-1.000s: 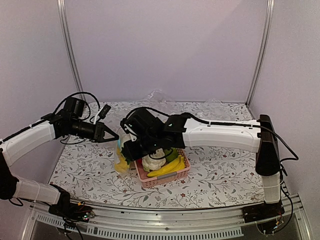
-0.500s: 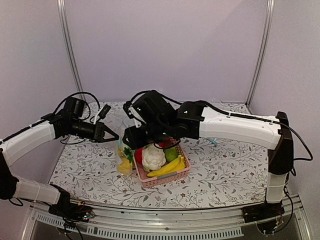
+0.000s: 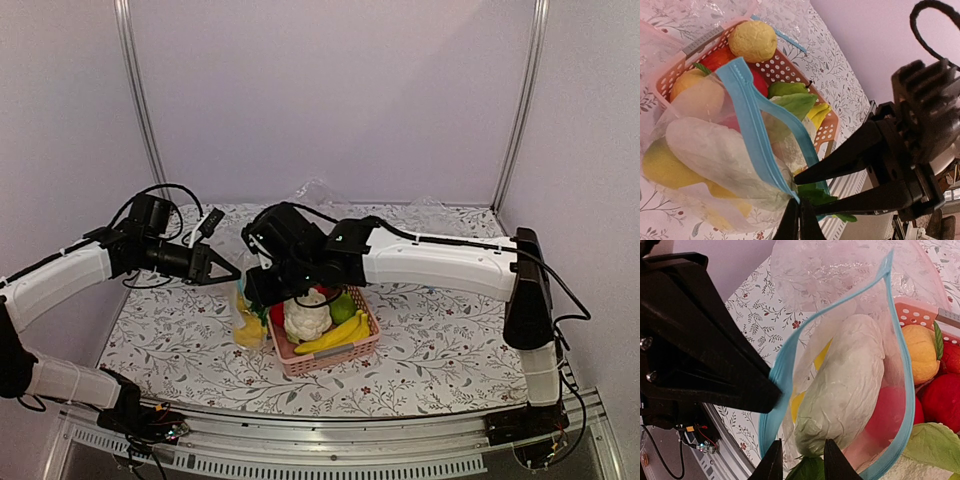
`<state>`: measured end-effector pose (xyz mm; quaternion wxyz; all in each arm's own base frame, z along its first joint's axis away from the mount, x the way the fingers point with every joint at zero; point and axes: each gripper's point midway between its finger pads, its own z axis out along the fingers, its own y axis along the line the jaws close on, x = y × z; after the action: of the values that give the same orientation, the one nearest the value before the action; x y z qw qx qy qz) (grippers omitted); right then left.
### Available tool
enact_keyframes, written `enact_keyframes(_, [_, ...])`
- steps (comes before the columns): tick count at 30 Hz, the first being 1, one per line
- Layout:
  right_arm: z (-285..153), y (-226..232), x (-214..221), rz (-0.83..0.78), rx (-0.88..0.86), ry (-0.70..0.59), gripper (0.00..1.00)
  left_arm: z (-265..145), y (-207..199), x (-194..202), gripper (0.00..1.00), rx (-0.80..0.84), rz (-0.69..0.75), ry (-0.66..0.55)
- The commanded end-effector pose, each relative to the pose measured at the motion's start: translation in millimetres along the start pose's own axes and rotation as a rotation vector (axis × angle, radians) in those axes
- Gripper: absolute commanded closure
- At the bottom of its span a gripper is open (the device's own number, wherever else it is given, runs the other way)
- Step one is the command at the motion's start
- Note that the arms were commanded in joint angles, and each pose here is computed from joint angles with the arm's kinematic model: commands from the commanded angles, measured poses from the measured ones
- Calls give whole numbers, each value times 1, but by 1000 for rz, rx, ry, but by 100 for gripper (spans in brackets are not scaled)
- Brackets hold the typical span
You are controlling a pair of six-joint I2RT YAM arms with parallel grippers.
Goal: Place the food in the zip-top bag and seal the zipper
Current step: Adjust the fake vegetable in the zipper food storage bag.
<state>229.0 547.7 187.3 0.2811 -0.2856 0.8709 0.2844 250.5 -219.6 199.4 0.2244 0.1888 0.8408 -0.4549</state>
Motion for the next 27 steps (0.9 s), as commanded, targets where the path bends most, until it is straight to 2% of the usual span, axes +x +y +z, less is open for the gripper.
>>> enact_keyframes(1, [23,-9,8,36,4,41,73,7,-6,5,100,38,12,15])
enact_keyframes(7, [44,-23,23,87,23,89,75,8,-6,5,100,46,10,18])
enact_keyframes(16, [60,-20,33,113,-33,131,76,9,-6,6,100,49,4,21])
enact_keyframes(21, [54,-16,26,108,-52,113,76,9,-2,5,100,29,-1,20])
enact_keyframes(27, [24,-2,8,97,-105,70,74,6,17,3,100,-87,-7,8])
